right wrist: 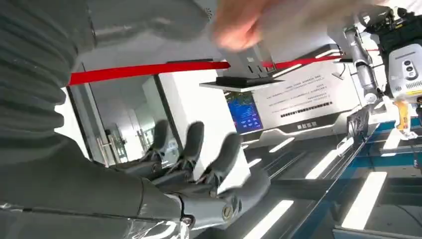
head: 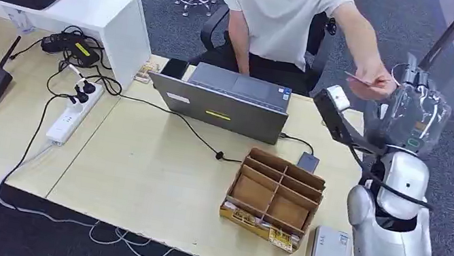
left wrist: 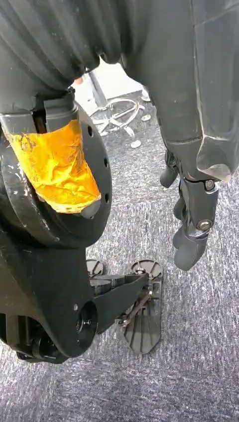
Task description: Pass the card to the sensor for recognition and then transmit it.
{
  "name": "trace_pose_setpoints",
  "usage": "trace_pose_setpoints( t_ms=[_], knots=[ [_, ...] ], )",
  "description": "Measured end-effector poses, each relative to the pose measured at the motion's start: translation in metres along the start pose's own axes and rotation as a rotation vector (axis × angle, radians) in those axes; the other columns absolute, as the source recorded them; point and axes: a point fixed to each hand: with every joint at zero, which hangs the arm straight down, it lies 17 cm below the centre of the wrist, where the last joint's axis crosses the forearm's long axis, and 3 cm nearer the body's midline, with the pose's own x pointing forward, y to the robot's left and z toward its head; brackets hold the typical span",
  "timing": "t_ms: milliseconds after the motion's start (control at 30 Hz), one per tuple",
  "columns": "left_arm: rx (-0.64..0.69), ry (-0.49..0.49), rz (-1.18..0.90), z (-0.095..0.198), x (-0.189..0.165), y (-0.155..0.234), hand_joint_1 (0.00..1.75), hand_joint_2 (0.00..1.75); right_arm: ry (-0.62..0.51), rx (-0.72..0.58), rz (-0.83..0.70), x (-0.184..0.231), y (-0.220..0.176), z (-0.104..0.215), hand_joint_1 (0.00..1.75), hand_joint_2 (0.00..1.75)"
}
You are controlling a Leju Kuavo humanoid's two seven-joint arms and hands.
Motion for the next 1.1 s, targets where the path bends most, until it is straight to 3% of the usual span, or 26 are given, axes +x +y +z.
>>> trace_pose_setpoints(
  t_ms=[267,867,1100],
  knots=[
    [0.006,-0.002,0.02,0.0,0.001,0.001,0.0,1.75,-0.058,-0.036,-0.06,0.016,0.001,0.02,0.0,1.75],
    [0.04,0.01,0.186,-0.001,-0.005,0.005,0.0,1.75,-0.227,-0.174,-0.071,0.034,-0.054,0.153,0.0,1.75],
    [0.052,0.008,0.253,-0.001,-0.003,0.005,0.0,1.75,-0.28,-0.165,-0.045,0.037,-0.064,0.202,0.0,1.75]
  ],
)
